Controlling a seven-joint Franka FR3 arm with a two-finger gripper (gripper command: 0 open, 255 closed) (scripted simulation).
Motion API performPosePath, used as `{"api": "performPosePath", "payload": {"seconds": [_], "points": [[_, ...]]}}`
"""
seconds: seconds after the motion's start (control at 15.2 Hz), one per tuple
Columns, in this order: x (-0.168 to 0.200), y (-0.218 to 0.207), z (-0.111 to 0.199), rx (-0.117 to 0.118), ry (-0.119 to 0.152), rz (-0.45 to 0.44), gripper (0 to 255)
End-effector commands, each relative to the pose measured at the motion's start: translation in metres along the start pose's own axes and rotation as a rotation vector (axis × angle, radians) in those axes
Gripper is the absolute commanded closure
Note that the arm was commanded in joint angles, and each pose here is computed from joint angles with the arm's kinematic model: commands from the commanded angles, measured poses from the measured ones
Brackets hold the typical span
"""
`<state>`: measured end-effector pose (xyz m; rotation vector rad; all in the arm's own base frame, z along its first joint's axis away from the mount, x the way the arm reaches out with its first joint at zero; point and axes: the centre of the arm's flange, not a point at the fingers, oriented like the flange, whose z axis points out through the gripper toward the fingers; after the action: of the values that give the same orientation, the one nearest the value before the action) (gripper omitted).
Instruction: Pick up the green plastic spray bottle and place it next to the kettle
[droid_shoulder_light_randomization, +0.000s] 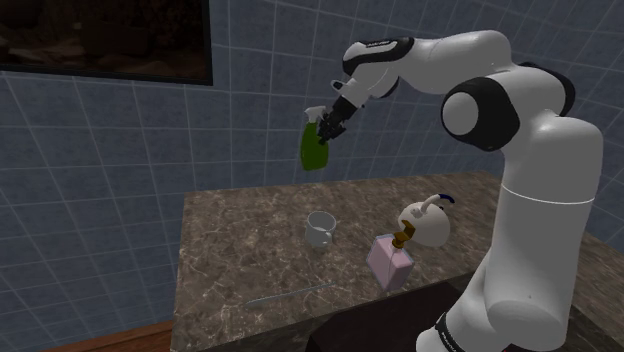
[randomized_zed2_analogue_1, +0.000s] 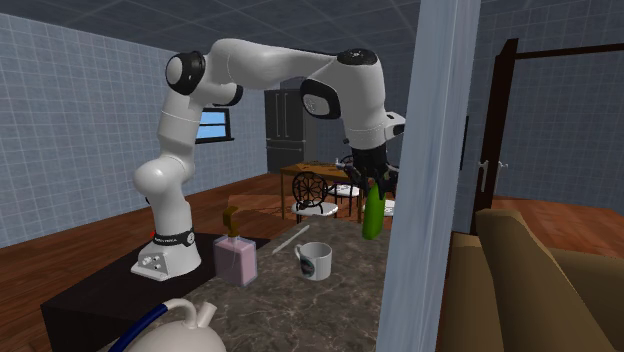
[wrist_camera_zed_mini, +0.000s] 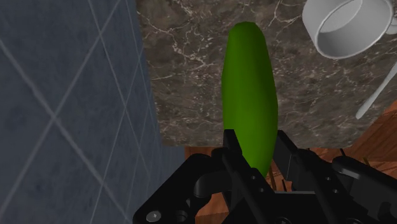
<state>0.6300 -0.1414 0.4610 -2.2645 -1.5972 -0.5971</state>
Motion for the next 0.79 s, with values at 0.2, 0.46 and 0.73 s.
{"api": "performPosePath", "payload": {"seconds": [0.2,0.46,0.73], "points": [[0.012,0.0,-0.024,0.0,0.0,0.0,255],[0.023,0.0,-0.042,0.0,0.0,0.0,255],[0.034,0.0,-0.061,0.0,0.0,0.0,255]]}}
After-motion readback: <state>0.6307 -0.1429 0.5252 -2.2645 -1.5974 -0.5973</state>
